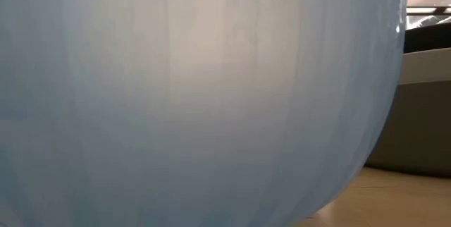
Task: Nest bowls inside each other
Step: Stack the white bowl on top of the top stacked bowls
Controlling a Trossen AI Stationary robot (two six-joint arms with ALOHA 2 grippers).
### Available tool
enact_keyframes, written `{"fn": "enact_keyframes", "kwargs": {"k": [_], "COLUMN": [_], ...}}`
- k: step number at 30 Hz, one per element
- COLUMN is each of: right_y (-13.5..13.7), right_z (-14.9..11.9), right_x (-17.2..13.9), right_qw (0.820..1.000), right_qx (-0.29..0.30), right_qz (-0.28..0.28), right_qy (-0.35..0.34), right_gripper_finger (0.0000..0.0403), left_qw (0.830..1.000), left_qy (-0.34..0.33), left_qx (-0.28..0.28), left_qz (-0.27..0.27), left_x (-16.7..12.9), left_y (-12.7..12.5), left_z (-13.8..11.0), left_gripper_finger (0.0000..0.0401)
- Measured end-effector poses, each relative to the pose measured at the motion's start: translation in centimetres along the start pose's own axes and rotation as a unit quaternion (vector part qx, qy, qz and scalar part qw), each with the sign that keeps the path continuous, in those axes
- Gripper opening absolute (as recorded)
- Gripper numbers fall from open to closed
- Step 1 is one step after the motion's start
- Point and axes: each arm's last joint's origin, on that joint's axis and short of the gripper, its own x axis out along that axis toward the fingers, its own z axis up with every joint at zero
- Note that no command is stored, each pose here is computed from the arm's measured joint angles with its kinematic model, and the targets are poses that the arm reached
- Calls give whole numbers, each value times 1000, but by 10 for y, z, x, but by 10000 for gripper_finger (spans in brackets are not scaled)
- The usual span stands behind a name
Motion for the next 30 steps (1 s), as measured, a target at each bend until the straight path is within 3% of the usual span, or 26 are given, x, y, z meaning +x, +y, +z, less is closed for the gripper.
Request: {"fn": "enact_keyframes", "kwargs": {"k": [13, 22, 30], "right_y": [0, 0, 0], "right_z": [0, 0, 0], "right_x": [0, 0, 0], "right_qw": [1000, 1000, 1000], "right_qx": [1, 1, 1], "right_qz": [0, 0, 0], "right_qy": [0, 0, 0], "right_gripper_finger": [77, 77, 77], "left_qw": [997, 1000, 1000], "left_qy": [-2, 25, 16], "left_qx": [10, -1, 2], "left_qz": [-73, -13, -20], "left_x": [-1, 1, 0], "left_y": [-13, -2, -4], "left_z": [4, -4, -3], "left_gripper_finger": [94, 100, 97]}}
